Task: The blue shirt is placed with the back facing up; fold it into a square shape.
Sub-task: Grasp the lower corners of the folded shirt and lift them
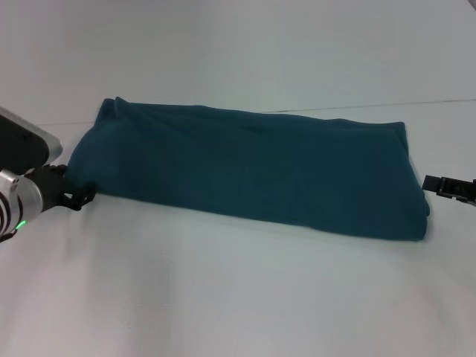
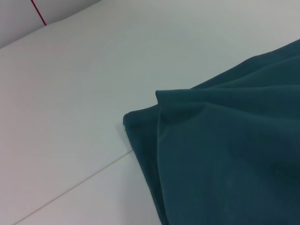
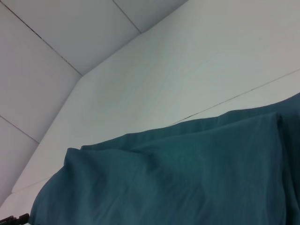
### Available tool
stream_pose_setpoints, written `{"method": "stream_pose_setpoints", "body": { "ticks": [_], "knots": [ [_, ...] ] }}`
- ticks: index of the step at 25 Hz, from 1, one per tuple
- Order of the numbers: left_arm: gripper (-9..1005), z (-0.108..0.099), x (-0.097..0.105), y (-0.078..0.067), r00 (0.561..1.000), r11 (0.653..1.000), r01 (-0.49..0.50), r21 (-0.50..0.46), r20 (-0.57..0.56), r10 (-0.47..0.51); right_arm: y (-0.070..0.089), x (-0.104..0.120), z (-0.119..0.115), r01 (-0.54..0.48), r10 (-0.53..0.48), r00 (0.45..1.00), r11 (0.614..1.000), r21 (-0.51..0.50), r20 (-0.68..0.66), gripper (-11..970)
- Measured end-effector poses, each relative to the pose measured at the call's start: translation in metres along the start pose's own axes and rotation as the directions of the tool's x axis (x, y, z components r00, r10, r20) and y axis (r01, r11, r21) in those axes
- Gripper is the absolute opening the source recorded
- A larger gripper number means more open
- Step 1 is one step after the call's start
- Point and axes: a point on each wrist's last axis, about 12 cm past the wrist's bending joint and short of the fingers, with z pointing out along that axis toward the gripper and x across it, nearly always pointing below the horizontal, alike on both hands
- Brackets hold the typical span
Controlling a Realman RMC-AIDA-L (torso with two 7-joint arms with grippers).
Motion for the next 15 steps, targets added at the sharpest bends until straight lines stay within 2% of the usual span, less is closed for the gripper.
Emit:
{"method": "stream_pose_setpoints", "body": {
  "ticks": [15],
  "knots": [
    [585, 0.0011, -0.0045, -0.001, 1.0, 1.0, -0.009, 0.001, 0.006, 0.009, -0.0001, 0.0003, -0.0002, -0.001, 0.001, 1.0, 1.0, 0.0, 0.0, 537]
  ]
}}
